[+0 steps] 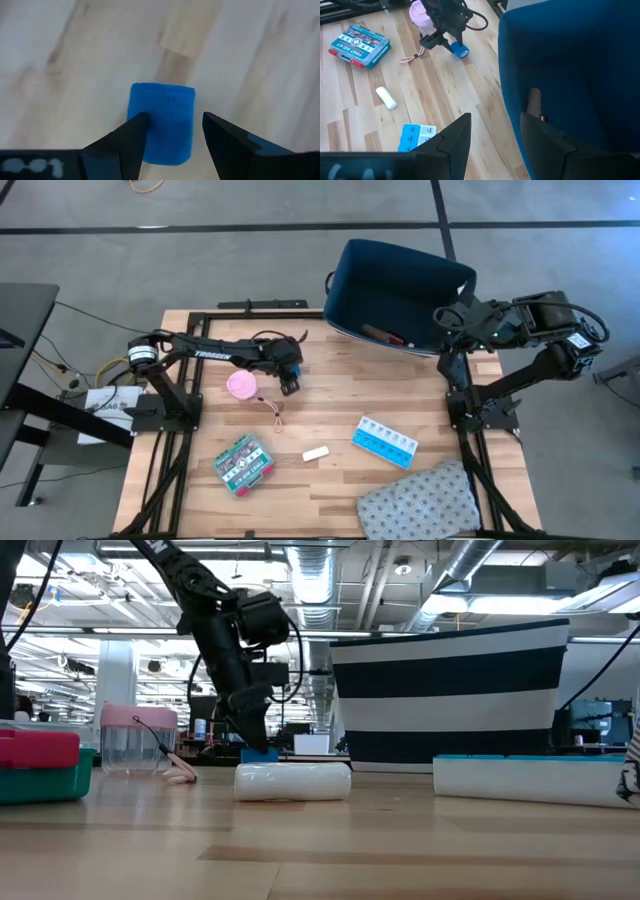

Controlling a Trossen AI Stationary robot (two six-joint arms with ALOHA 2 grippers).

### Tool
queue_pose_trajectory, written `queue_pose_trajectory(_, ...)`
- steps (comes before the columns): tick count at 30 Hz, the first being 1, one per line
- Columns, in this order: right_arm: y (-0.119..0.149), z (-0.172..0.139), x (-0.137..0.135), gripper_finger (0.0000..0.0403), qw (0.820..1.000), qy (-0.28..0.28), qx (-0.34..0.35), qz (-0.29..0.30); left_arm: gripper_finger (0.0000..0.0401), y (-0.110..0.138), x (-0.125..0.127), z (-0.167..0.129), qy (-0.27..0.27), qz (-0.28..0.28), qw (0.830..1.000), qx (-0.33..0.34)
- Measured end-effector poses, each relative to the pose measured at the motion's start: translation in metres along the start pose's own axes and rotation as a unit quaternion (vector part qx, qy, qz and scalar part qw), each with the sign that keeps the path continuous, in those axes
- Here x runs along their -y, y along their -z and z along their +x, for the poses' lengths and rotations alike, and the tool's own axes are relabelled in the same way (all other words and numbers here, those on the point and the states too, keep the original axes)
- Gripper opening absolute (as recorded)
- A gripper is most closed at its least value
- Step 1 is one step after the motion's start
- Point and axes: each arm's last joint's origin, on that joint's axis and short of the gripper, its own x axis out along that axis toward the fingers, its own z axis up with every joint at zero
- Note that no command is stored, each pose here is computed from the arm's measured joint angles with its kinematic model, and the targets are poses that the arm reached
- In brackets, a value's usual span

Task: Pick & place medical supplies in basket/bin
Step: Put the blue bandage into the blue bin

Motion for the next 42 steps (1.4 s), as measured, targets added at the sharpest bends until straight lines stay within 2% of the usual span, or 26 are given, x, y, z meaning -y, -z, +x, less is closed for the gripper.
queue_pose_trajectory(12, 0.000, 0.000, 0.000, 0.0163, 1.000, 0.000, 0.000, 0.000, 0.0172, 0.002, -0.021, 0.002, -0.025, -0.009, 1.000, -0.009)
queue_pose_trajectory(15, 0.000, 0.000, 0.000, 0.0163, 1.000, 0.000, 0.000, 0.000, 0.0150, 0.002, -0.024, 0.003, -0.026, -0.010, 1.000, -0.010)
queue_pose_trajectory(19, 0.000, 0.000, 0.000, 0.0163, 1.000, 0.000, 0.000, 0.000, 0.0099, 0.002, -0.024, 0.003, -0.016, -0.006, 1.000, -0.009)
queue_pose_trajectory(23, 0.000, 0.000, 0.000, 0.0163, 1.000, 0.000, 0.000, 0.000, 0.0054, 0.000, -0.019, 0.003, 0.022, -0.028, 0.999, -0.001)
queue_pose_trajectory(27, 0.000, 0.000, 0.000, 0.0163, 1.000, 0.000, 0.000, 0.000, 0.0050, -0.008, -0.004, -0.003, 0.105, -0.042, 0.993, 0.010)
queue_pose_trajectory(31, 0.000, 0.000, 0.000, 0.0163, 1.000, 0.000, 0.000, 0.001, 0.0066, -0.034, 0.022, -0.018, 0.176, -0.021, 0.982, 0.069)
queue_pose_trajectory(35, 0.000, 0.000, 0.000, 0.0163, 1.000, 0.000, 0.000, 0.001, 0.0064, -0.073, 0.056, -0.050, 0.212, 0.037, 0.960, 0.177)
queue_pose_trajectory(38, 0.000, 0.000, 0.000, 0.0163, 1.000, 0.000, 0.000, 0.001, 0.0061, -0.108, 0.073, -0.087, 0.164, 0.080, 0.945, 0.270)
queue_pose_trajectory(40, -0.001, 0.001, -0.001, 0.0163, 1.000, 0.001, -0.002, 0.000, 0.0062, -0.130, 0.076, -0.115, 0.103, 0.088, 0.933, 0.335)
queue_pose_trajectory(42, -0.002, 0.003, -0.002, 0.0163, 1.000, 0.001, -0.004, -0.001, 0.0065, -0.145, 0.075, -0.138, 0.067, 0.092, 0.918, 0.380)
